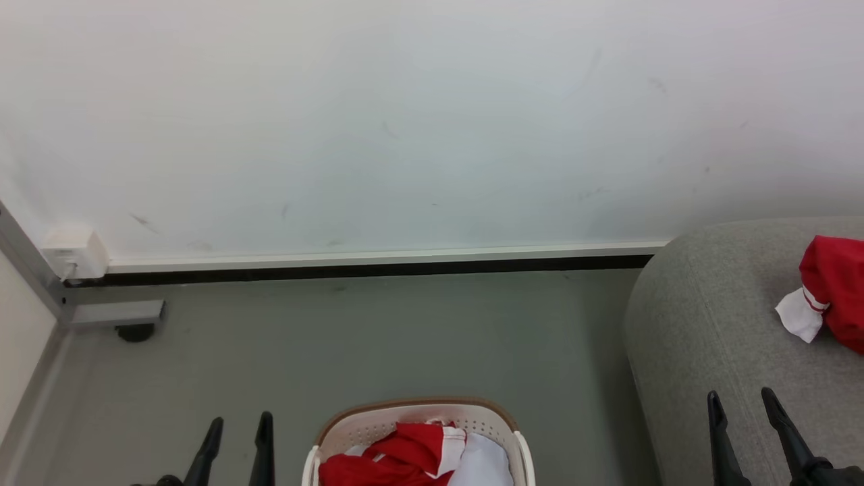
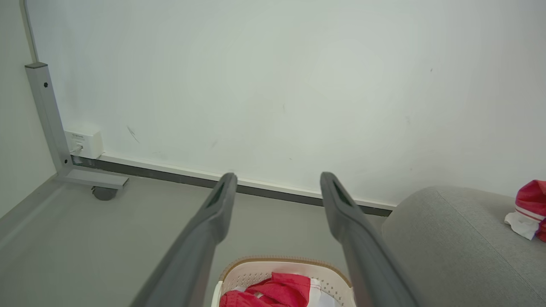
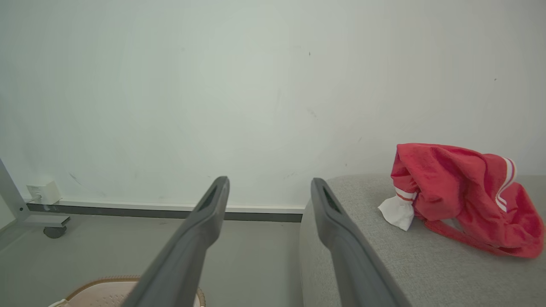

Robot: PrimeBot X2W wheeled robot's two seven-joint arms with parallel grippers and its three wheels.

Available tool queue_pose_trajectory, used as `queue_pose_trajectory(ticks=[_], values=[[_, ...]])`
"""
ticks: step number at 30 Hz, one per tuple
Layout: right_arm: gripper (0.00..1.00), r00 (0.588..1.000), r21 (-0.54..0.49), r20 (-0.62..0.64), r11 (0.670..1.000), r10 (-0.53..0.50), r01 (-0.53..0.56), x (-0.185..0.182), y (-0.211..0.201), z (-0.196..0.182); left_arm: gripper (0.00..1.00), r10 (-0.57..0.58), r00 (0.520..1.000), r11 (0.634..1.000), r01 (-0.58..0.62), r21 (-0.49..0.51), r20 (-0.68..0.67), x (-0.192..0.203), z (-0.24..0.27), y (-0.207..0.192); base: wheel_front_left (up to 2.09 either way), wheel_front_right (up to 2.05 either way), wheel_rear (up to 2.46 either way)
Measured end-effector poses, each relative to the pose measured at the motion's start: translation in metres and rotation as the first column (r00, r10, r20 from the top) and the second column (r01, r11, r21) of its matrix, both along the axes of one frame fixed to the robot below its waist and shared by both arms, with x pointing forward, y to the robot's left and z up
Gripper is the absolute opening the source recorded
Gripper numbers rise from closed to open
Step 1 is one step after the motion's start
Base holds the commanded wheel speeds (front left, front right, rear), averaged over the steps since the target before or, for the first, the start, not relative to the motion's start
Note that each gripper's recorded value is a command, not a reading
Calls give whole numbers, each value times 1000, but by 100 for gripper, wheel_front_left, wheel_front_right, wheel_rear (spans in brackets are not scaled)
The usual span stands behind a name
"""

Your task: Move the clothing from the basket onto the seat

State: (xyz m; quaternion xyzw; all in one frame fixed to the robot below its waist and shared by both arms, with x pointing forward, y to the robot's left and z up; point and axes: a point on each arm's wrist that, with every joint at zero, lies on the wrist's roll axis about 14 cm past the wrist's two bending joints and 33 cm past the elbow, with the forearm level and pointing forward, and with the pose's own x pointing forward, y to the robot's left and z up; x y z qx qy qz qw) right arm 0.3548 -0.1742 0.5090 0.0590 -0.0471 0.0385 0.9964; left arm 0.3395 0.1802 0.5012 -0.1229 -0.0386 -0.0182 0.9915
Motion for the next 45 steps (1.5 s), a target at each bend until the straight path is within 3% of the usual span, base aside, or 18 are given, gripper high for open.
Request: queue_pose_trajectory(ticks=[7, 13, 21, 27, 35, 40, 45], values=[[100, 999, 3, 19, 1000, -29, 29, 0, -9, 6, 100, -54, 999, 999, 54, 5, 2, 17, 1, -17, 0, 0, 0], [100, 998, 0, 50, 999, -48, 48, 11, -15, 16, 100, -167, 986, 986, 166, 26, 4, 49, 2, -53, 0, 0, 0], [100, 996, 1, 84, 1000, -25, 25, 50, -9, 25, 100, -375, 926, 924, 376, 66, -30, 117, -14, -115, 0, 0, 0], [100, 997, 4, 64, 1000, -31, 30, 78, -14, 11, 100, -487, 848, 858, 509, 66, -210, 149, -84, -153, 0, 0, 0], [100, 999, -5, -4, 999, -49, 49, 104, -23, -24, 100, -531, 649, 768, 641, 16, -545, 141, -210, -173, 0, 0, 0], [100, 997, -18, -58, 998, -59, 58, 112, -28, -50, 100, -510, 571, 751, 661, -8, -643, 141, -261, -170, 0, 0, 0], [100, 993, -26, -98, 998, -58, 56, 119, -29, -71, 100, -484, 536, 748, 664, -9, -692, 149, -296, -163, 0, 0, 0]])
